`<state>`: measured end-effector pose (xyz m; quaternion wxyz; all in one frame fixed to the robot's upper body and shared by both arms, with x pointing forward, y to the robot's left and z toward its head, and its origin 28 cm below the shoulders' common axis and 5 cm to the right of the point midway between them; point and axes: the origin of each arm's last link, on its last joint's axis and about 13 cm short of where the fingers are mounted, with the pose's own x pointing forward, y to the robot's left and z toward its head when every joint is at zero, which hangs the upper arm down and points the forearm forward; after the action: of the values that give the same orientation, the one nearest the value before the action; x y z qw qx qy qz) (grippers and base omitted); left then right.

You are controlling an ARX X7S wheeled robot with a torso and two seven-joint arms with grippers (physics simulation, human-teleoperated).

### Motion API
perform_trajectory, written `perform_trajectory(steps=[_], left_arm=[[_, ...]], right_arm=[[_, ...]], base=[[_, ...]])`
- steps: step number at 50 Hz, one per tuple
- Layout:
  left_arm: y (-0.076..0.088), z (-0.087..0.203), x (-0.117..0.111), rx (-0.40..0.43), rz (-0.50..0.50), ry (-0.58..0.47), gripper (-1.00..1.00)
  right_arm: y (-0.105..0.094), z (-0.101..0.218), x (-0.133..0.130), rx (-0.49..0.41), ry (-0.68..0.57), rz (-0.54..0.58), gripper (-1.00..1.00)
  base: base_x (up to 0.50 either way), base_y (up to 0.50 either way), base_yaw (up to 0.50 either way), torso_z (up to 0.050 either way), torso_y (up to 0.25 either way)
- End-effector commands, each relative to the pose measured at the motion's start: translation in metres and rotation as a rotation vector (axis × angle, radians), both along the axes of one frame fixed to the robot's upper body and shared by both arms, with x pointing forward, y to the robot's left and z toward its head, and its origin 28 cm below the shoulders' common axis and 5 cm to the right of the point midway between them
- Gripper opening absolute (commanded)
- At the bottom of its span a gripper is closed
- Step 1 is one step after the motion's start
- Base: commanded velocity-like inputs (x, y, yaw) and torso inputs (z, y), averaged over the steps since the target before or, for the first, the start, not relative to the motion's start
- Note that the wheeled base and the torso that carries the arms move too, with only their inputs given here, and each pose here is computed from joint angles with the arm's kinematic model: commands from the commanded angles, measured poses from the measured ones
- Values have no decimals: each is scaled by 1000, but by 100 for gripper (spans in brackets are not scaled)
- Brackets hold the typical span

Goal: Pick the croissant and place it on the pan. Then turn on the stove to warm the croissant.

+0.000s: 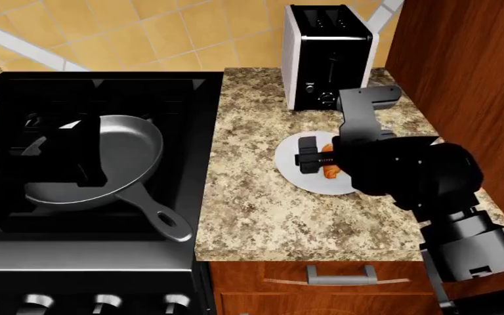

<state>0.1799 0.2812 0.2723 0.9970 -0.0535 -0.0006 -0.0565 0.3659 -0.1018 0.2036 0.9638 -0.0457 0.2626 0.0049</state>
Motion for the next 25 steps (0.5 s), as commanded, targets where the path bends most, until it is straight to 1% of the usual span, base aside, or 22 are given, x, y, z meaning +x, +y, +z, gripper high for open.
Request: perform_trajectory(steps=[1,25], left_arm=[[0,0,0,3,1,2,100],[0,0,0,7,3,4,100]], right_arm=[[-1,-3,1,-1,4,1,100],[-2,-9,2,1,15,-1,100]], base=[[0,0,0,0,0],[0,0,0,0,0]])
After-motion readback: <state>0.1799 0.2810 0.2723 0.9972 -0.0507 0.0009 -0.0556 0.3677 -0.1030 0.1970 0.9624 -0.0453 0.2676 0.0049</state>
